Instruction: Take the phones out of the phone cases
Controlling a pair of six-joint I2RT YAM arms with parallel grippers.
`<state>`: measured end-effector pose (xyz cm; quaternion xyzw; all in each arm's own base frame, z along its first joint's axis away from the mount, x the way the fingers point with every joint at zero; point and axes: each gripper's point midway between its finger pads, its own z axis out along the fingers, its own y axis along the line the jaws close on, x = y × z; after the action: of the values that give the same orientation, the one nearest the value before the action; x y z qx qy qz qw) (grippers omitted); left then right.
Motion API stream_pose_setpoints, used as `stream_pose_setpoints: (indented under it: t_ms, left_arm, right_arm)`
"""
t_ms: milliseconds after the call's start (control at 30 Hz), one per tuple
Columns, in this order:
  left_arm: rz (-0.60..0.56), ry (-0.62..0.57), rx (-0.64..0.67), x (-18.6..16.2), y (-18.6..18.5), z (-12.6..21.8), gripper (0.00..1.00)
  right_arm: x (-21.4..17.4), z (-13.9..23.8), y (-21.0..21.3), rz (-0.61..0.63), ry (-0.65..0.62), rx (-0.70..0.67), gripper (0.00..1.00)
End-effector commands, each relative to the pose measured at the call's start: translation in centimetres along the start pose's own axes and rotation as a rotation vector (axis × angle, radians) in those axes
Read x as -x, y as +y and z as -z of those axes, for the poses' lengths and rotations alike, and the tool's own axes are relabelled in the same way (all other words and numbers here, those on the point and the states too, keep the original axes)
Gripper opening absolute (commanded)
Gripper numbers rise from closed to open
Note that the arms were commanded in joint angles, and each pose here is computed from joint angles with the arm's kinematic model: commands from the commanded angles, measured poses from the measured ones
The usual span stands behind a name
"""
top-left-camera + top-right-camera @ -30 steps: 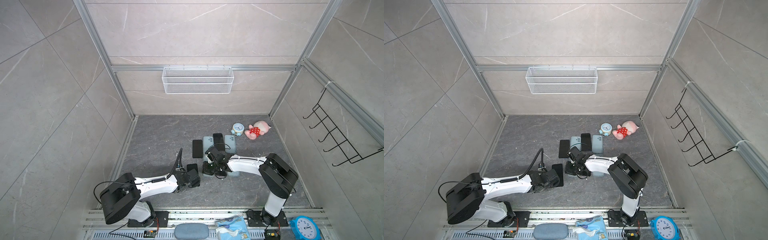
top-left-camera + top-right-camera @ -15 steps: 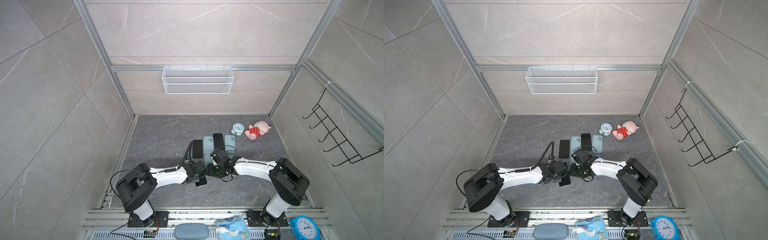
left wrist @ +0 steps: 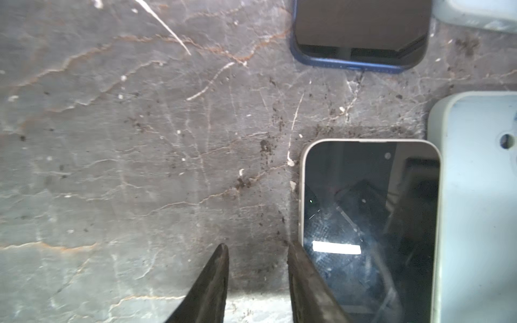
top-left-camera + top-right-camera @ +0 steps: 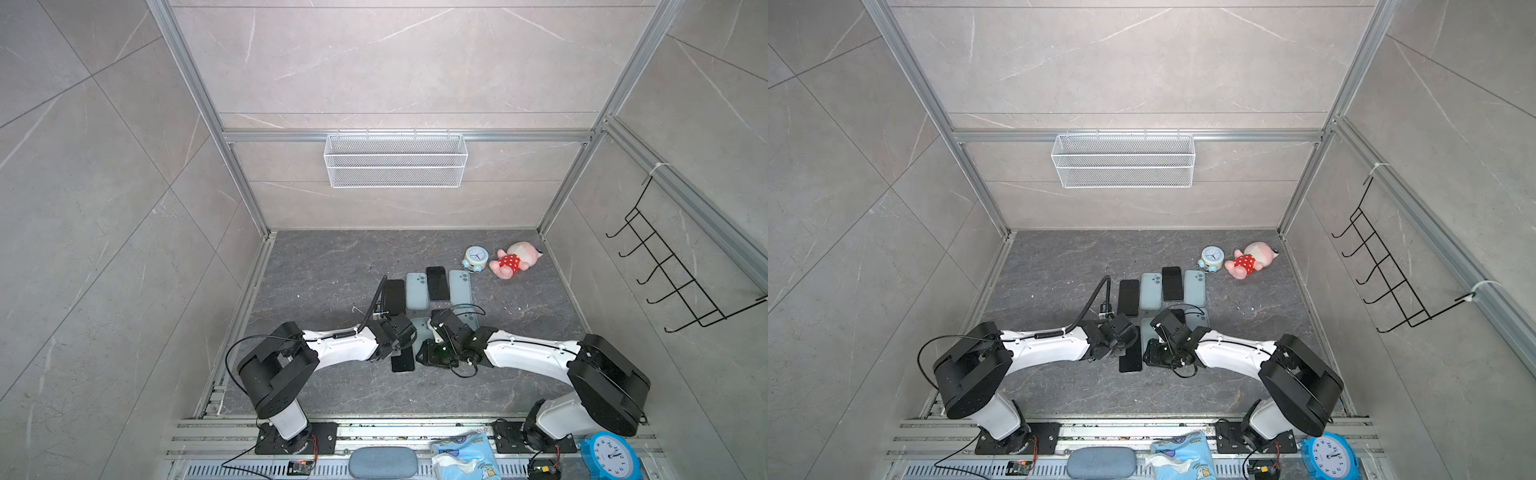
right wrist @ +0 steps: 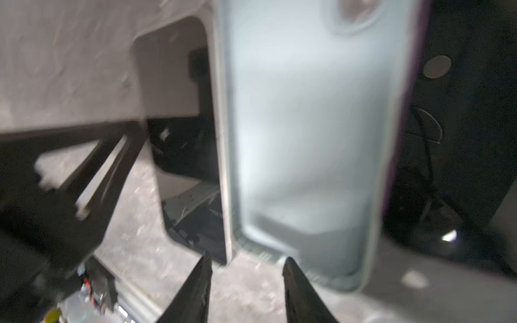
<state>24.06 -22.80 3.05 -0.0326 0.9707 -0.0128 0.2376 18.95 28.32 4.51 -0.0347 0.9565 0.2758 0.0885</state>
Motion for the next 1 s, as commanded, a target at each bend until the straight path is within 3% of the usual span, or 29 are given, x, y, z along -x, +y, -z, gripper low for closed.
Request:
stream_pose_setpoints:
  t_ms: [0,233,333,400,500,600,667,733,867,900,967]
  left_arm:
    - [0.065,-0.087,-0.026,1.8,1.4,2.9,0.47]
    - [0.079,-0.228,-0.084,4.2,3.9,8.3,0.70]
    - [0.064,-0.344,-0.093,5.4,5.9,10.4,0.90]
    - [0.036,-0.446,-0.102,7.3,7.2,12.3,1.00]
    - [0.034,-0.570,-0.019,10.7,10.8,13.8,1.00]
    - [0.094,-0.661,0.172,14.0,17.0,12.3,1.00]
    - [0.104,-0.716,0.311,14.5,20.9,11.4,1.00]
    - [0.080,-0.786,0.400,14.1,23.3,10.5,1.00]
    - [0.029,-0.875,0.367,11.8,24.9,7.0,1.00]
    - [0.057,-0.886,0.390,12.1,25.5,7.0,1.00]
    - [0.029,-0.874,0.312,13.3,24.6,5.8,1.00]
  right_arm:
    - [-1.6,1.0,1.2,0.047,-0.004,-0.013,0.45]
    - [0.7,5.1,0.1,0.069,-0.167,-0.131,0.60]
    - [3.5,10.1,-2.5,0.121,-0.328,-0.316,0.87]
    - [6.3,13.6,-5.7,0.107,-0.436,-0.434,0.99]
    - [11.1,17.9,-12.0,0.039,-0.602,-0.611,1.00]
    - [14.7,20.1,-18.0,-0.107,-0.737,-0.634,1.00]
    - [15.8,21.2,-22.3,-0.161,-0.856,-0.716,1.00]
    - [16.2,22.1,-24.4,-0.194,-0.932,-0.707,1.00]
    - [16.6,22.5,-23.5,-0.003,-1.198,-0.652,1.00]
    - [16.2,21.7,-24.5,-0.026,-1.187,-0.675,1.00]
    - [16.9,21.1,-24.4,0.012,-1.161,-0.678,1.00]
